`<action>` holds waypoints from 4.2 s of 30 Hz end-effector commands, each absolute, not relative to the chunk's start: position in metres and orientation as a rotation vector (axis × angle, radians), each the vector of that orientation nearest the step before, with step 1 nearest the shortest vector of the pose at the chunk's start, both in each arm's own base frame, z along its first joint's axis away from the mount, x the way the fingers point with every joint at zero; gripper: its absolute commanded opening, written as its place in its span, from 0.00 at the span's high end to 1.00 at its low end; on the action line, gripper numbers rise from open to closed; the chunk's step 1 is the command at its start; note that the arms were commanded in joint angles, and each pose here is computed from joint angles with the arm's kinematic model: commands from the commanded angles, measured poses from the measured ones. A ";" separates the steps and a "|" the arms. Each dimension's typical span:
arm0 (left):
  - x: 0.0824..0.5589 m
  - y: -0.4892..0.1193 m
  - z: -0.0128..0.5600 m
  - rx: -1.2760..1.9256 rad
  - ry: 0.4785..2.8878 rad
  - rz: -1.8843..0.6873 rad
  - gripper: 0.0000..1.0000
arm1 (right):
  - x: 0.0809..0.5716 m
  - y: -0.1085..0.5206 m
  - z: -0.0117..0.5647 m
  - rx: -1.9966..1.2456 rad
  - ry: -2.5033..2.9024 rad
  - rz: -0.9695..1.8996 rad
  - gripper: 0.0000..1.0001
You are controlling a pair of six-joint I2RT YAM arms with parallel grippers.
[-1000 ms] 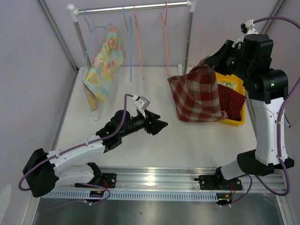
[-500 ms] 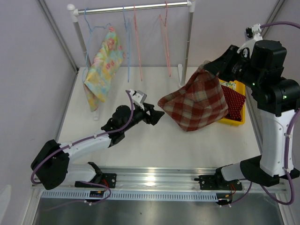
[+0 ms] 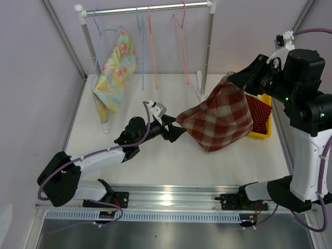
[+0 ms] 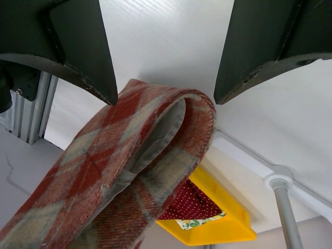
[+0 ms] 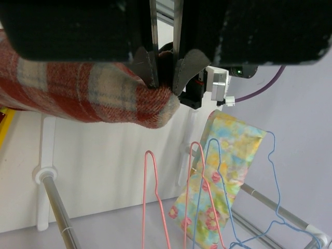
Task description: Place the skirt on the hanger
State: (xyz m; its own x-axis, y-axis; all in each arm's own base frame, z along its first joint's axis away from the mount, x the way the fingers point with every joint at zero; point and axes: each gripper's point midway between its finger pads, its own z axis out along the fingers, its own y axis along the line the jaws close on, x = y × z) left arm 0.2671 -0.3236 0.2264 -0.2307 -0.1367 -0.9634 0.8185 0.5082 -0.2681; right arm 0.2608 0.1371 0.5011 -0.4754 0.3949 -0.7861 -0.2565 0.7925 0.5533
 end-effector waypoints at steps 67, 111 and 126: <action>0.361 -0.175 0.472 0.444 1.622 -0.312 1.00 | 0.413 0.152 0.477 0.316 1.807 1.041 1.00; 0.176 -0.156 0.063 -0.465 2.412 -0.672 0.23 | 0.216 0.143 0.058 0.515 2.527 0.495 0.23; 0.170 -0.182 0.025 -0.666 2.412 -1.021 0.97 | 0.219 0.156 0.041 0.522 2.561 0.639 0.66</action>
State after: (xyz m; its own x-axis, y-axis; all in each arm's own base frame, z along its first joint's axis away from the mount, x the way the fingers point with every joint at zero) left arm 0.1614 -0.1773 0.0156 -0.7882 -0.5776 -0.2125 -0.2814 0.6452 -0.7103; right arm 0.2046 0.1526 0.0259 -0.8415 0.4544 -0.2921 0.2857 0.8333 0.4732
